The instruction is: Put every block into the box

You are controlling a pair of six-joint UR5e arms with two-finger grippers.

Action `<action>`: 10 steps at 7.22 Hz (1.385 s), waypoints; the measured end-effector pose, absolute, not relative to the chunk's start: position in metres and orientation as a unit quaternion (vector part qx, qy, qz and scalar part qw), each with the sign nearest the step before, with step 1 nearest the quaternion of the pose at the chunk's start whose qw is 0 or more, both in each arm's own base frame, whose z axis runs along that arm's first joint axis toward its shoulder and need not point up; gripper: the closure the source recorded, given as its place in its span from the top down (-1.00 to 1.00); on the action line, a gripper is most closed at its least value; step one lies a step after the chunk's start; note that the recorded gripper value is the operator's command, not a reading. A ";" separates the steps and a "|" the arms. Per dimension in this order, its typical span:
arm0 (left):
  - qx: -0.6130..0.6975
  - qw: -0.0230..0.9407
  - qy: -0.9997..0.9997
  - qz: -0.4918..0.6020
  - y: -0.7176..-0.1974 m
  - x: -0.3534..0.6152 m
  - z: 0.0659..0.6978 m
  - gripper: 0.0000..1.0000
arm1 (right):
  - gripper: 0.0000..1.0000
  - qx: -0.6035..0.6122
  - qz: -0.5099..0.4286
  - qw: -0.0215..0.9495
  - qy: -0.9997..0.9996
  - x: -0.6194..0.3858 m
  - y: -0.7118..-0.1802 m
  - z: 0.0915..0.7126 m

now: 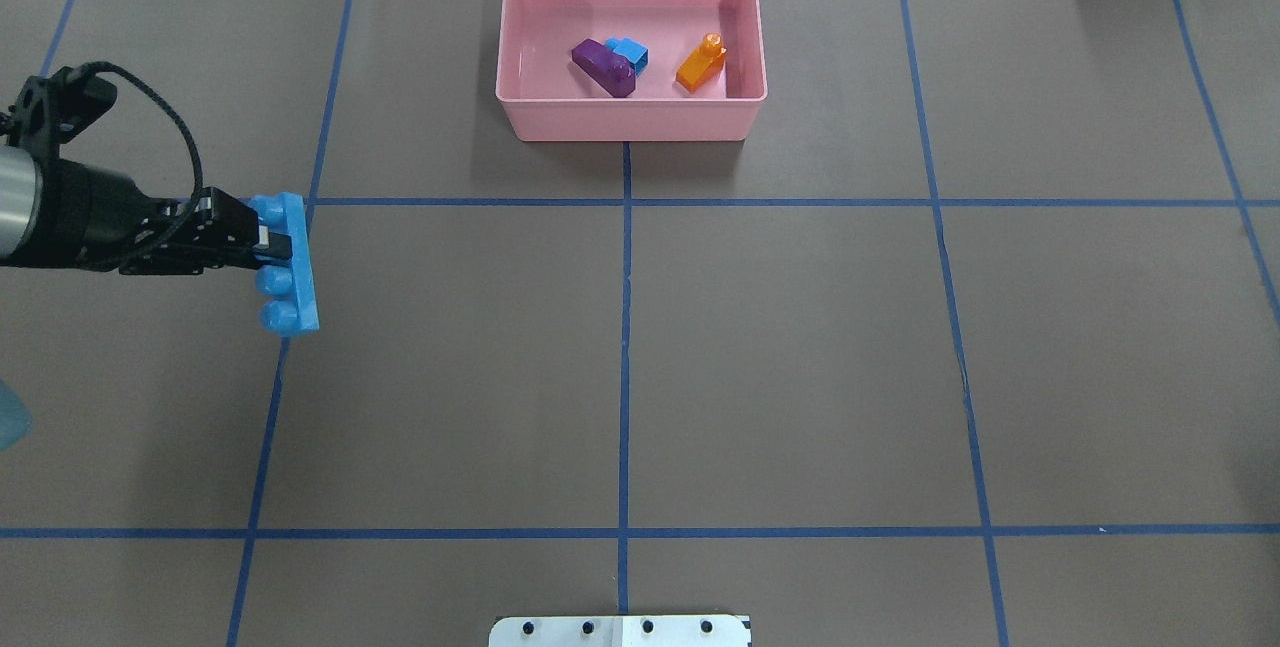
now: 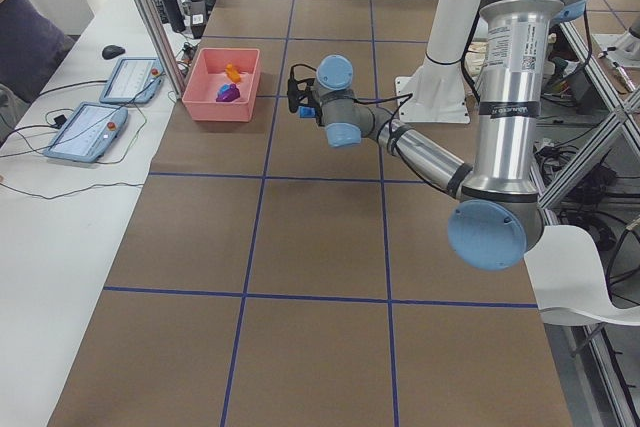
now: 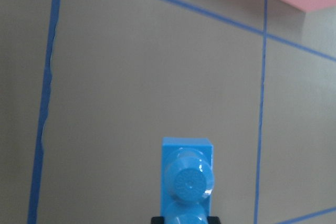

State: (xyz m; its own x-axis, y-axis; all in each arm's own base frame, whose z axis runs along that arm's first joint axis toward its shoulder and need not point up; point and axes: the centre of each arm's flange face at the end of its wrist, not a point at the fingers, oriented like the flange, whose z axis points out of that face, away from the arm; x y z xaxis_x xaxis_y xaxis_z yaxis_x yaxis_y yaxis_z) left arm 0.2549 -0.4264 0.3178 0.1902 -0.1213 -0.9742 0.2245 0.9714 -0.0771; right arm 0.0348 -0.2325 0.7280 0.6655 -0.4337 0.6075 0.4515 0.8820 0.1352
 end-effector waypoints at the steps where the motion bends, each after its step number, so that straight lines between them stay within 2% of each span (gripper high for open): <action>1: 0.038 0.766 0.629 -0.127 -0.449 0.265 0.296 -1.00 | 1.00 -0.024 -0.260 0.907 -0.331 0.039 -0.209 0.737; 4: 0.049 0.756 0.632 -0.166 -0.508 0.292 0.223 -1.00 | 1.00 -0.057 -0.290 0.892 -0.341 0.047 -0.153 0.774; 6: 0.052 0.725 0.644 -0.239 -0.569 0.330 0.150 -1.00 | 1.00 -0.066 -0.298 0.888 -0.344 0.051 -0.131 0.807; 10: 0.127 0.701 0.599 -0.365 -0.684 0.476 0.104 -1.00 | 1.00 -0.071 -0.302 0.887 -0.341 0.053 -0.122 0.825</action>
State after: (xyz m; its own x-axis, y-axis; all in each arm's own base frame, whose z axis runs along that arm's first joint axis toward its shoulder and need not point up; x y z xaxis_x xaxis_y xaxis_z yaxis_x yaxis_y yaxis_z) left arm 0.4763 -0.6840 0.1044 0.0158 -0.3610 -0.9324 0.6641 0.7010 -0.2601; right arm 0.0530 -0.1217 0.8253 0.5852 -0.4881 0.6475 0.5845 0.8074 0.0804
